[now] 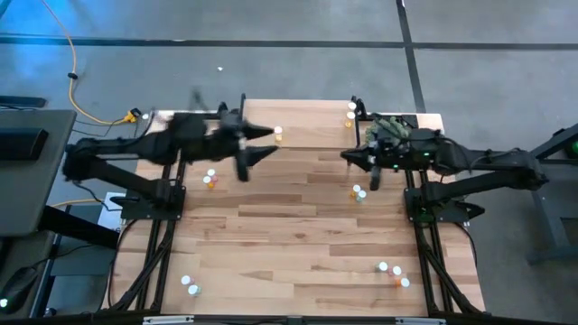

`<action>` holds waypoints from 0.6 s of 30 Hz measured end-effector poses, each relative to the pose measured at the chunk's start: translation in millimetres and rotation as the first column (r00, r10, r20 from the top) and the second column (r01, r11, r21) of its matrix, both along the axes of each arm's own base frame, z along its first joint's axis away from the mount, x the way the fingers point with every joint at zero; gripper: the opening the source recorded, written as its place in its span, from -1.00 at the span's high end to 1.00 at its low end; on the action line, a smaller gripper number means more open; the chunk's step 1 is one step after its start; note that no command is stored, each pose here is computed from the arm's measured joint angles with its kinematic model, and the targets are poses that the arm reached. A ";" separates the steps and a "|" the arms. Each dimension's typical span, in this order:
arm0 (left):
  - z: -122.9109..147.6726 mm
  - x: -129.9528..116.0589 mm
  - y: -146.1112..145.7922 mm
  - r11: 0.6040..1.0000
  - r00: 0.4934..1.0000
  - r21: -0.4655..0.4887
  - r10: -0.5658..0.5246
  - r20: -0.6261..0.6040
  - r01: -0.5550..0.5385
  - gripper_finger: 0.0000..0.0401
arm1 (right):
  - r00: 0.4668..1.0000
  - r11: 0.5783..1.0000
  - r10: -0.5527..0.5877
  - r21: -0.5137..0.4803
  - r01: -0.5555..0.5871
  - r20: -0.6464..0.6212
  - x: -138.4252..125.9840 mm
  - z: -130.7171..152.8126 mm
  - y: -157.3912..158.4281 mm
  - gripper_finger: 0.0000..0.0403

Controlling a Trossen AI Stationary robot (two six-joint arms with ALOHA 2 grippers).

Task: Pick and place medicine bottles onto shelf by color
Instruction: Put the yellow pill bottle on the shelf aligned with the other yellow pill bottles

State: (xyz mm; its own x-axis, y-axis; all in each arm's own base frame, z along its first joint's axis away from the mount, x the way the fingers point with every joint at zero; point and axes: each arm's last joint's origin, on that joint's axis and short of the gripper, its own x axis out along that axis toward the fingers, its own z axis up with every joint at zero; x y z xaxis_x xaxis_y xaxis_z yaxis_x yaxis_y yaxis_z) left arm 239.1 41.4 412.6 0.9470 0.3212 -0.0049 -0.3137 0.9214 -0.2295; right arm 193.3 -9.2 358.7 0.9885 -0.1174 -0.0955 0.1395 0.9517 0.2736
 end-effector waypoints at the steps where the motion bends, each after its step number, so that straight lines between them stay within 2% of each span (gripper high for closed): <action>1: 2.0 -9.4 -4.3 1.000 0.999 0.007 0.004 0.050 -0.004 -0.26 | 1.000 1.000 0.001 -0.009 -0.001 0.000 8.9 -2.7 -0.3 0.99; 4: 4.2 -34.6 -15.0 0.998 0.996 0.044 0.032 0.082 -0.036 -0.23 | 0.999 0.998 -0.028 -0.055 0.026 -0.027 33.5 -14.4 -2.1 0.91; 7: -2.4 -49.4 -24.3 0.997 0.999 0.067 0.032 0.023 -0.034 -0.04 | 0.995 0.994 -0.081 -0.072 0.078 -0.052 52.7 -26.3 -4.4 0.77; 9: -6.4 -59.3 -29.6 0.996 0.999 0.075 0.045 -0.002 -0.044 0.22 | 0.990 0.992 -0.120 -0.060 0.115 -0.078 63.6 -35.6 -5.8 0.65; 12: -13.3 -75.0 -34.7 0.995 0.999 0.094 0.031 0.022 -0.033 0.77 | 0.977 0.984 -0.172 -0.059 0.166 -0.124 77.6 -50.2 -7.8 0.45; 13: -17.2 -79.2 -35.1 0.995 0.999 0.092 0.027 0.032 -0.030 0.88 | 0.973 0.982 -0.184 -0.066 0.176 -0.137 82.2 -55.1 -8.3 0.38; 18: -39.0 -93.7 -34.8 0.999 0.992 0.043 0.023 0.121 -0.029 0.97 | 0.958 0.969 -0.240 -0.090 0.228 -0.155 106.7 -77.9 -14.3 -0.01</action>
State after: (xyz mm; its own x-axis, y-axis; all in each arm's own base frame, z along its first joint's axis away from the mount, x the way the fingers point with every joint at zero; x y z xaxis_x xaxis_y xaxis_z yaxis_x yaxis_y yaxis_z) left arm 145.4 6.6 373.6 0.9312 0.3431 0.1231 -0.3104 0.9234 -0.2259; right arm 300.0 -23.5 280.8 0.9040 -0.3559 -0.2367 0.3980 0.9030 0.1620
